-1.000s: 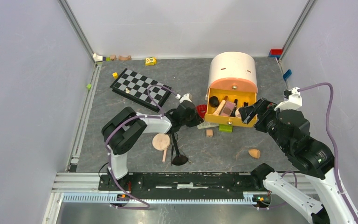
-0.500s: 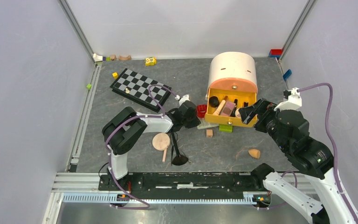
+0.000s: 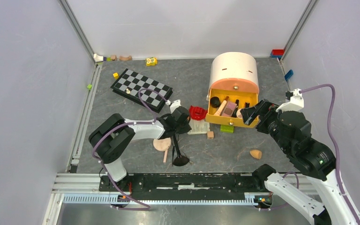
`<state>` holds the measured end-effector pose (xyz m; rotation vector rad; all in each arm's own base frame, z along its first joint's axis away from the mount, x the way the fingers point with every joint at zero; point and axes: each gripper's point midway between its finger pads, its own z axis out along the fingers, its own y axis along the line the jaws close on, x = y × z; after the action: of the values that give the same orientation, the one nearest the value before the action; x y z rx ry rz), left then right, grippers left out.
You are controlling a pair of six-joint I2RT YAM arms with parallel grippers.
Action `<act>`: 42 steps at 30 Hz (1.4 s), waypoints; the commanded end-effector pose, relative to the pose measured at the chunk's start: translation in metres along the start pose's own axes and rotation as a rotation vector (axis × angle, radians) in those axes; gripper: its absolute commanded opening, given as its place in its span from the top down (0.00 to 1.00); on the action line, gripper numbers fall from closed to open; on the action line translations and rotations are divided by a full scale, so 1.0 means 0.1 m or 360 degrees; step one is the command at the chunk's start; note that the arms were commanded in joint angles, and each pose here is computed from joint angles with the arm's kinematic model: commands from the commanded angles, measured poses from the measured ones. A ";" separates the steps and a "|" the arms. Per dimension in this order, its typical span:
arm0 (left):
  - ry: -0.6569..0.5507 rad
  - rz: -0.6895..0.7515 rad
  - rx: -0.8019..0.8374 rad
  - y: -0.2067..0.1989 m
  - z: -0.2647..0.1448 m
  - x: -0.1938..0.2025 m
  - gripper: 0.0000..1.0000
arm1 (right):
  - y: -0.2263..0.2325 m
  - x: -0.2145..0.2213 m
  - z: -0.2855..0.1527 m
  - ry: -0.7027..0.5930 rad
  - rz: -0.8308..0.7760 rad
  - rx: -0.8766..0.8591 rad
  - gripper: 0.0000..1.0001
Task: Organize the makeup
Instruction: Move the makeup to the center of the board.
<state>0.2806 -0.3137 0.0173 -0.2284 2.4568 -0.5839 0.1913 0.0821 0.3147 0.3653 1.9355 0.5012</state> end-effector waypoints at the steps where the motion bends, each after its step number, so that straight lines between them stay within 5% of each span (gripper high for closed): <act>1: 0.0235 0.0167 -0.0556 1.12 -0.22 0.51 0.98 | -0.02 -0.02 0.00 -0.0029 0.0014 0.0009 0.02; 9: 0.0159 0.0186 -0.0612 1.27 -0.50 0.40 0.98 | -0.05 0.03 0.01 -0.0021 -0.0002 0.0014 0.02; 17: -0.0033 0.0230 -0.0276 0.72 -0.73 -0.03 0.96 | 0.20 0.24 0.09 -0.0056 -0.0462 -0.0425 0.02; 21: -0.0115 0.0220 -0.0122 0.49 -0.86 -0.19 0.89 | 0.17 0.43 0.23 0.0058 -0.0545 -0.0413 0.03; 32: -0.0153 0.0219 -0.0113 0.55 -0.86 -0.20 0.88 | 0.41 0.95 0.54 0.0344 -0.0611 -0.0651 0.31; 42: -0.0115 0.0230 -0.0088 0.52 -0.71 -0.27 0.92 | 0.50 1.24 0.73 0.0477 -0.0652 -0.0650 0.37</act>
<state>0.2418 -0.2243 0.0466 -0.1323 2.4492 -0.3931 0.2037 0.1815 0.2035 -0.3562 2.1163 0.6562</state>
